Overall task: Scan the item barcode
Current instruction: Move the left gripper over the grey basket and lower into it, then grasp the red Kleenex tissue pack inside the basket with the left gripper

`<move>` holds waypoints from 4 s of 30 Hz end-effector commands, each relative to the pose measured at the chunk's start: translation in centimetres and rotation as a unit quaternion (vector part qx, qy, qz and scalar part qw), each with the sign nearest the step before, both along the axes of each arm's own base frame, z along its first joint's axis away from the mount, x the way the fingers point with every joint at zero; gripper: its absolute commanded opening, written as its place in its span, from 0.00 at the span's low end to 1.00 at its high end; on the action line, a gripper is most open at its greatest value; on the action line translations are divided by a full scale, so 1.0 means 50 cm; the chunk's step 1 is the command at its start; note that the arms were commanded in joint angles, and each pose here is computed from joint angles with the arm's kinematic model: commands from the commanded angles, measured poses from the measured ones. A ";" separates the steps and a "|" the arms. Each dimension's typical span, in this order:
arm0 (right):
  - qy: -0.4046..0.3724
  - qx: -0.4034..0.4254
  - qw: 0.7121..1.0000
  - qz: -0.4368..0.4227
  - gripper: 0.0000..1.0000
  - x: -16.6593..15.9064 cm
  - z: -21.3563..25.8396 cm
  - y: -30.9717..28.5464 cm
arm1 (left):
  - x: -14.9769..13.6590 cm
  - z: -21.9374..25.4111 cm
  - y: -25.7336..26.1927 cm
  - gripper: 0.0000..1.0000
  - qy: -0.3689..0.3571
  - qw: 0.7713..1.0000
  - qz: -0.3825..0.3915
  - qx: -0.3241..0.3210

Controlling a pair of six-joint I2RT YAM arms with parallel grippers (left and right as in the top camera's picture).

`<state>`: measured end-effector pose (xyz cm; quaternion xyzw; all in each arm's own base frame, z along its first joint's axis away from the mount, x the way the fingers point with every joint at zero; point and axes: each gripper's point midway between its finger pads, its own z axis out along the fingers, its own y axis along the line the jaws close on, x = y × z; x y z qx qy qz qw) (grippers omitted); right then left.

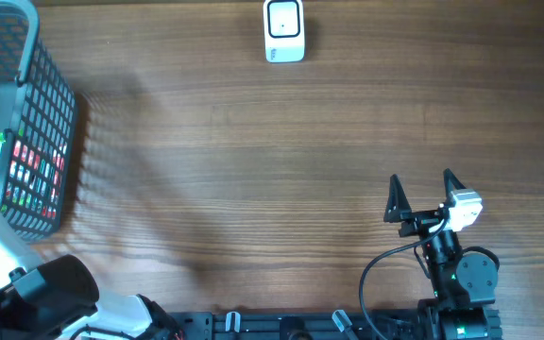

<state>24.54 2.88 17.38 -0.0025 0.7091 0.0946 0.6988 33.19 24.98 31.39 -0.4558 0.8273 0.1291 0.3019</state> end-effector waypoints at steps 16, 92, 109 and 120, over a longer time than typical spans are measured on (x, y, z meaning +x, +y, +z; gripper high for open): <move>-0.005 0.001 1.000 -0.008 1.00 0.000 0.004 -0.006 | 0.070 -0.225 0.050 1.00 0.155 0.984 -0.085 -0.038; -0.005 0.000 1.000 -0.008 1.00 0.000 0.004 -0.006 | 0.017 -0.499 0.042 0.94 0.199 0.958 -0.049 -0.200; -0.005 0.001 1.000 -0.008 1.00 0.000 0.004 -0.006 | 0.072 -0.337 0.080 0.62 0.100 0.986 -0.056 -0.121; -0.005 0.001 1.000 -0.008 1.00 0.000 0.004 -0.006 | 0.038 -0.442 0.051 1.00 0.141 0.975 -0.033 -0.170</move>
